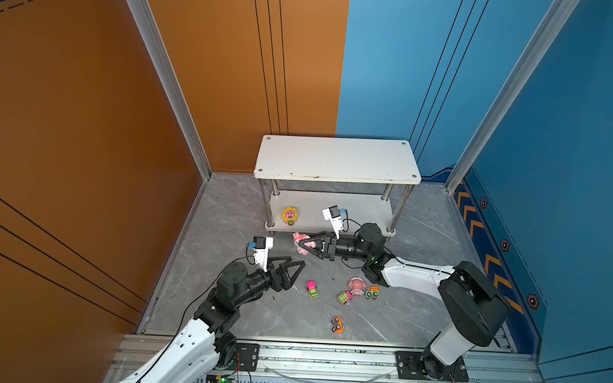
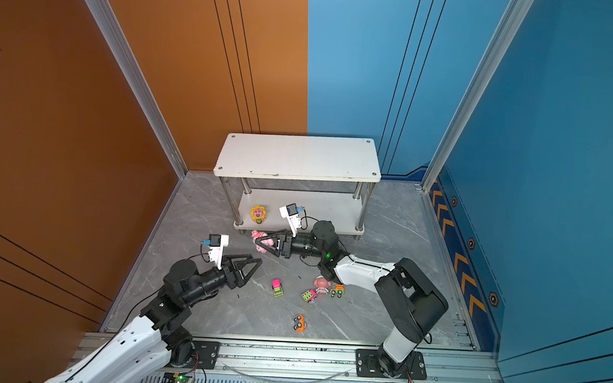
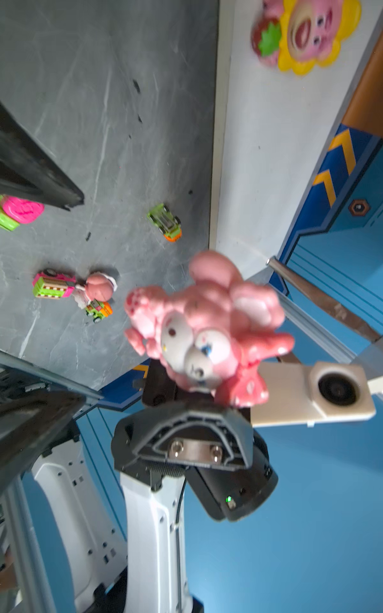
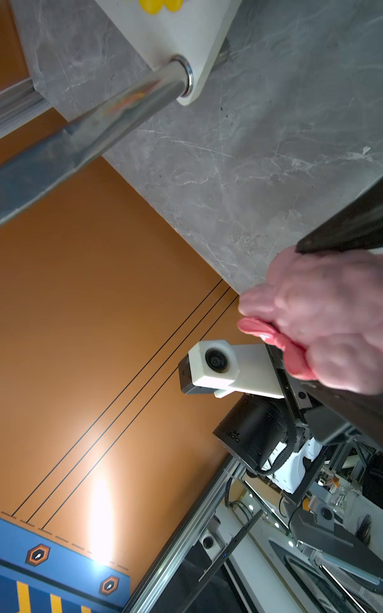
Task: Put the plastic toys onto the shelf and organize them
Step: 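Carry the bunny toward the lower shelf tier while the left arm reaches in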
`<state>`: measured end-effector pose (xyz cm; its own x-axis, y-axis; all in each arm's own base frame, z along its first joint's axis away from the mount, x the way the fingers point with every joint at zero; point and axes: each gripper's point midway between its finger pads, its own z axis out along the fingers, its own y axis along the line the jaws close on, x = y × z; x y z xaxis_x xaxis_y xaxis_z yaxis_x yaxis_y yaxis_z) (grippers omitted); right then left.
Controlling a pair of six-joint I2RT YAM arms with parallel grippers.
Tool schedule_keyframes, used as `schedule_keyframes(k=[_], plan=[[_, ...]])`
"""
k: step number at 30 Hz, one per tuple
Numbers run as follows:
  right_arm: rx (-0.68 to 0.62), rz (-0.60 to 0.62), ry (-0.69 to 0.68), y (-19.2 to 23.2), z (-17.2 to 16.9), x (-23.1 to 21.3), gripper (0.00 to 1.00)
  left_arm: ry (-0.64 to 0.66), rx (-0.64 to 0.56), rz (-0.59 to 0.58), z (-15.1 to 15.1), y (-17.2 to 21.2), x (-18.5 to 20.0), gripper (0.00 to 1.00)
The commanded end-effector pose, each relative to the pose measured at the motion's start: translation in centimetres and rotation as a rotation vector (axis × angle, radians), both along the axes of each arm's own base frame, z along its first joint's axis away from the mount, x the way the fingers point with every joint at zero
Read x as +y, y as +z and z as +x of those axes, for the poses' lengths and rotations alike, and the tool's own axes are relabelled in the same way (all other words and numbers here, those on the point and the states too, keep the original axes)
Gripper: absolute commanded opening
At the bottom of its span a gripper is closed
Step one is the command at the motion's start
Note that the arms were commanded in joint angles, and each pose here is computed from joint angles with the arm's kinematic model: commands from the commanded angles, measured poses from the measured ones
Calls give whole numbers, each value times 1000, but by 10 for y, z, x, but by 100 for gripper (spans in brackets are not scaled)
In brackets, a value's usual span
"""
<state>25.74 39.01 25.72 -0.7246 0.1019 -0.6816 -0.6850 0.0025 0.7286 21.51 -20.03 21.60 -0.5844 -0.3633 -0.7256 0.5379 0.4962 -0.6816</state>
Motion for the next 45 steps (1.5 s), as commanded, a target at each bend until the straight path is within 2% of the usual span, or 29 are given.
schedule_keyframes(k=[1,3,10,13,21,25,31,40,45], plan=[[-32,104,50,32,-14,-3,0,-100,-134,-55,-11,42,-16,88],[-27,132,61,38,-16,-4,0,-129,-149,-64,-13,49,-21,81],[-9,219,99,57,-22,-8,0,-157,-165,-56,-9,59,-28,76],[7,222,113,55,-24,-7,0,-167,-185,-56,-7,68,-30,70],[15,235,124,57,-26,-8,0,-159,-213,-20,0,77,-31,64],[21,232,129,57,-27,-8,0,-144,-211,3,6,76,-30,57],[31,226,137,54,-30,-7,0,-111,-215,52,10,74,-24,55],[36,214,151,50,-32,-3,0,-79,-219,87,13,71,-19,32],[39,202,153,46,-32,-1,0,-73,-216,94,15,69,-19,8]])
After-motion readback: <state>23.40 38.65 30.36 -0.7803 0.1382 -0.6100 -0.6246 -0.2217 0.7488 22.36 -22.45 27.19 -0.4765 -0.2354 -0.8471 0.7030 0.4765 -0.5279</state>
